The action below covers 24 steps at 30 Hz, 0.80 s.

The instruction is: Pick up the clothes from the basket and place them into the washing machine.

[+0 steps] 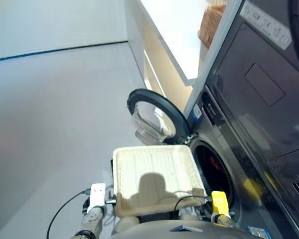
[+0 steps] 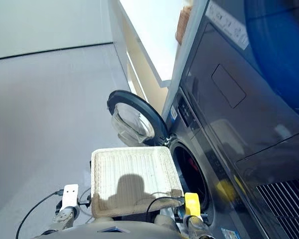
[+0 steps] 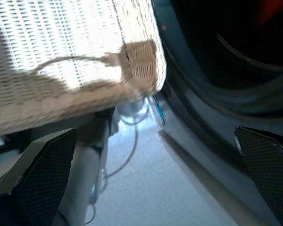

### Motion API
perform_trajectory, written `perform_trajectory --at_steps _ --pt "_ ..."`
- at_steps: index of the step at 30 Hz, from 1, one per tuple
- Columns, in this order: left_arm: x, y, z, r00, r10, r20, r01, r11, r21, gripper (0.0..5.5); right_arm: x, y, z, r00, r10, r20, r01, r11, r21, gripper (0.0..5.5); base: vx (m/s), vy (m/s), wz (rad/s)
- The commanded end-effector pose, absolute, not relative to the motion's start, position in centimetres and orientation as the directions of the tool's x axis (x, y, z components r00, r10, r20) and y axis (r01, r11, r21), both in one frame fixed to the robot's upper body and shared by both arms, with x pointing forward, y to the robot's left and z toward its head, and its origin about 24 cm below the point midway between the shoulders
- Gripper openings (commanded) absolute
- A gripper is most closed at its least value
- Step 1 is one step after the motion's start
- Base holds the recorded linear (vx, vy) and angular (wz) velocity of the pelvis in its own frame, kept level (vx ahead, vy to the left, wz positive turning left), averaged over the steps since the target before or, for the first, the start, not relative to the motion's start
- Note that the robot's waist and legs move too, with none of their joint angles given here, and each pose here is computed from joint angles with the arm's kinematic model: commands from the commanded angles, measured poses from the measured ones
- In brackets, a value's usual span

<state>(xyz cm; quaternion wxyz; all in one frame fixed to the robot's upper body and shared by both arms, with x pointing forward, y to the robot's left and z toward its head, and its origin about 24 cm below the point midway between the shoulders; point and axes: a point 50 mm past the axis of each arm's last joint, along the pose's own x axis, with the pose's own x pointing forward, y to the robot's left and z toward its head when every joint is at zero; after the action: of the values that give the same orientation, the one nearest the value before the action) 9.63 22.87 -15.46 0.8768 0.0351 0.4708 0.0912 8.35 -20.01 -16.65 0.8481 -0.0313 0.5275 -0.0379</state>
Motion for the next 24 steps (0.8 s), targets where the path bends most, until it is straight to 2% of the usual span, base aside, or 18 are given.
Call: perform_trajectory --at_steps 1,11,16,24 --pt "10.2 22.2 -15.6 0.542 0.162 -0.825 -0.077 0.987 0.143 5.5 7.9 -19.5 -16.9 0.409 -0.081 -0.909 -0.034 0.994 -0.104 5.5 0.0 0.0 0.0" --pt "8.8 21.6 -16.1 0.494 0.114 -0.862 -0.002 0.991 0.13 5.5 7.0 -20.0 -17.1 0.368 -0.093 -0.925 -0.03 0.993 -0.112 5.5 0.0 0.0 0.0" --pt "8.2 21.9 -16.3 0.469 0.125 -0.875 -0.009 0.991 0.137 5.5 6.8 -20.0 -17.1 0.359 -0.1 -0.928 -0.004 0.994 -0.109 5.5 0.0 0.0 0.0" --pt "8.4 21.8 -16.2 0.472 0.128 -0.872 0.001 0.989 0.145 5.5 6.5 -20.1 -17.2 0.344 -0.114 -0.932 0.028 0.993 -0.111 5.5 0.0 0.0 0.0"
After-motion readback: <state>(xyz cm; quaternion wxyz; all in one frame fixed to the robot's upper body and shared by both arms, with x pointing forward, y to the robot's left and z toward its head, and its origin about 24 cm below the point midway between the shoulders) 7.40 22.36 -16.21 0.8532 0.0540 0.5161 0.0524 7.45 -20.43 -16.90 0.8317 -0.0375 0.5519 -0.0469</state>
